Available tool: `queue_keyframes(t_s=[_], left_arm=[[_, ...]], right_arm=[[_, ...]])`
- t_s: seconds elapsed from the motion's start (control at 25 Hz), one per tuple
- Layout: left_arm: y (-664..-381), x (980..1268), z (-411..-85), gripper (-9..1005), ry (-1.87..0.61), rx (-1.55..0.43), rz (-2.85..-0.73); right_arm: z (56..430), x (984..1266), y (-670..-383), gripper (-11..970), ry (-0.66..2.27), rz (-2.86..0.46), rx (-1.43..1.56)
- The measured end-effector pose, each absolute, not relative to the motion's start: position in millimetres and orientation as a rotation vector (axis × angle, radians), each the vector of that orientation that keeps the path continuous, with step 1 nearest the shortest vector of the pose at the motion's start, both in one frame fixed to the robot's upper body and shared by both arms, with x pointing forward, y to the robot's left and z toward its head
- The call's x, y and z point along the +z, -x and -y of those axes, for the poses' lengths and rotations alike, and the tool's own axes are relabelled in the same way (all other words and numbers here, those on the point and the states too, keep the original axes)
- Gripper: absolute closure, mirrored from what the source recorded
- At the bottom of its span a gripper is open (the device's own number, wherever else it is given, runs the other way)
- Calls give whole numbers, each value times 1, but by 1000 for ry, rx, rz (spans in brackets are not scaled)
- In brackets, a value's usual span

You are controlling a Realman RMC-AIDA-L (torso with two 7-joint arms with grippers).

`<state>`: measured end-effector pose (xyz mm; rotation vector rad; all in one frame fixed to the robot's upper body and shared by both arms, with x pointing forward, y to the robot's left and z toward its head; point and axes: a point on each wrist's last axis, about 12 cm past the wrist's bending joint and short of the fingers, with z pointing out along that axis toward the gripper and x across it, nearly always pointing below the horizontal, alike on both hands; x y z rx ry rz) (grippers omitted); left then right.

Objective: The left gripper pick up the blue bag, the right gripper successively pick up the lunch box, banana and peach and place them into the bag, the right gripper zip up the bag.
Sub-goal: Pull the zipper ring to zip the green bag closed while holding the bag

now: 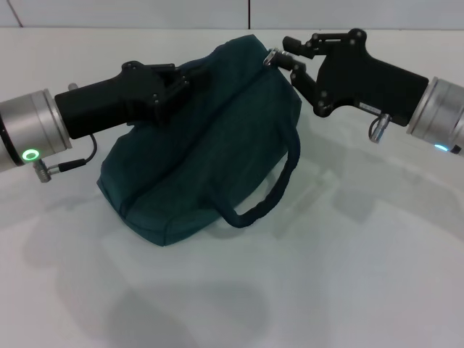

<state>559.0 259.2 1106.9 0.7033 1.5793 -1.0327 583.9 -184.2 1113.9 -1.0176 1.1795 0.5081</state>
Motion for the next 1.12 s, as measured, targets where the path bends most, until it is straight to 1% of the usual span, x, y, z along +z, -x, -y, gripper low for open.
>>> queue_keyframes(t_s=[0.12,0.36,0.72,0.84,0.96,1.12], left_arm=[[-559,1107,-259,952,-705,-1031,-1579],[-560,1107,-258,952,-720,-1020,-1570],[-560,1106,-258,951,-721,-1021,-1571],[-560,1106,-258,951,-722,-1019,-1571],[-559,1105,-258,951,-726,-1010,-1567],[-558,1104,-260,951,-723,-1005,-1567]], right_arm=[[185,1113,-586,814,995,-1192,508],[184,1110,-590,825,1002,-1228,484],[185,1105,-588,836,1000,-1246,485],[191,1104,-587,835,953,-1256,476],[203,1104,-583,829,832,-1251,442],[207,1106,-582,808,728,-1246,458]])
